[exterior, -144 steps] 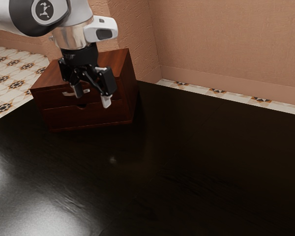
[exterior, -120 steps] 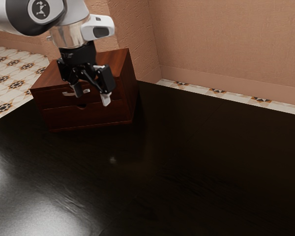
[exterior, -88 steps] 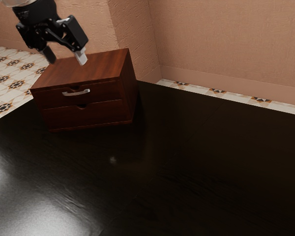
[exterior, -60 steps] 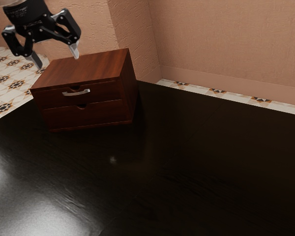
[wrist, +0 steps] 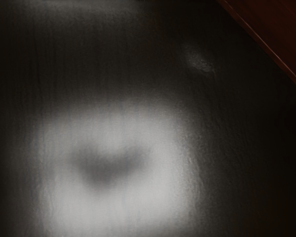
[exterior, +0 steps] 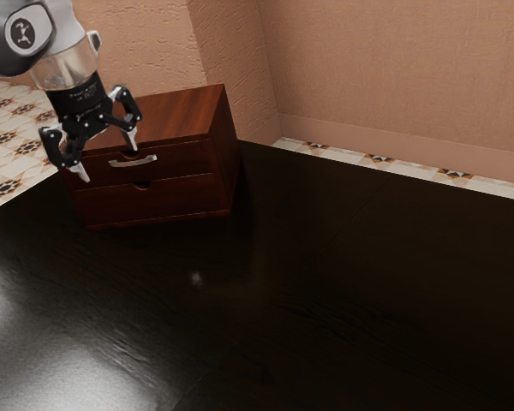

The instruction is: Pull the drawer handle with one arm to open the drawer

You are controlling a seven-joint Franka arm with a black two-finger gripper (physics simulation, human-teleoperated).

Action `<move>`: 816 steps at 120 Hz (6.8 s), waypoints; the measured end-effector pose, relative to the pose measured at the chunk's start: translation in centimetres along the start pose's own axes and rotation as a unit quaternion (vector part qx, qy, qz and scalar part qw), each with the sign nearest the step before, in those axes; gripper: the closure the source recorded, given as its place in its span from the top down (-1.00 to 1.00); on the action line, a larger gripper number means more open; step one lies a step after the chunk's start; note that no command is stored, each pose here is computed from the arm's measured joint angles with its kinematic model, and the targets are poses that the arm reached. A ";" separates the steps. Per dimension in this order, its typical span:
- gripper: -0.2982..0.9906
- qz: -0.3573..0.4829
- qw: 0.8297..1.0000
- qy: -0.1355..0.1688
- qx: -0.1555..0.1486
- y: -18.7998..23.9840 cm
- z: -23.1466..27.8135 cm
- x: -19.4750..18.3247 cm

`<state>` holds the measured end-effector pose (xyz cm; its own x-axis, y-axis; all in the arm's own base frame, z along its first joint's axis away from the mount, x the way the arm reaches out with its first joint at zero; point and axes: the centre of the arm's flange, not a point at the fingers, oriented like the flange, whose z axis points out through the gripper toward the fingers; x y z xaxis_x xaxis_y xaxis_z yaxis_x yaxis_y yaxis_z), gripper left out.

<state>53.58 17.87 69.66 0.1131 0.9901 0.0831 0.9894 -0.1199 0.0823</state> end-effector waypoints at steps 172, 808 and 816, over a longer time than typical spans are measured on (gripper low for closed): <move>0.21 -0.290 0.947 0.041 -0.130 3.4 12.1 13.4; 0.46 -0.321 0.946 -0.011 -0.049 -6.1 2.7 9.6; 0.48 -0.322 0.946 -0.015 -0.042 -6.0 2.9 9.7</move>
<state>49.03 28.38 67.08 -0.5068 0.8612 -0.0390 0.8434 0.5047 0.1843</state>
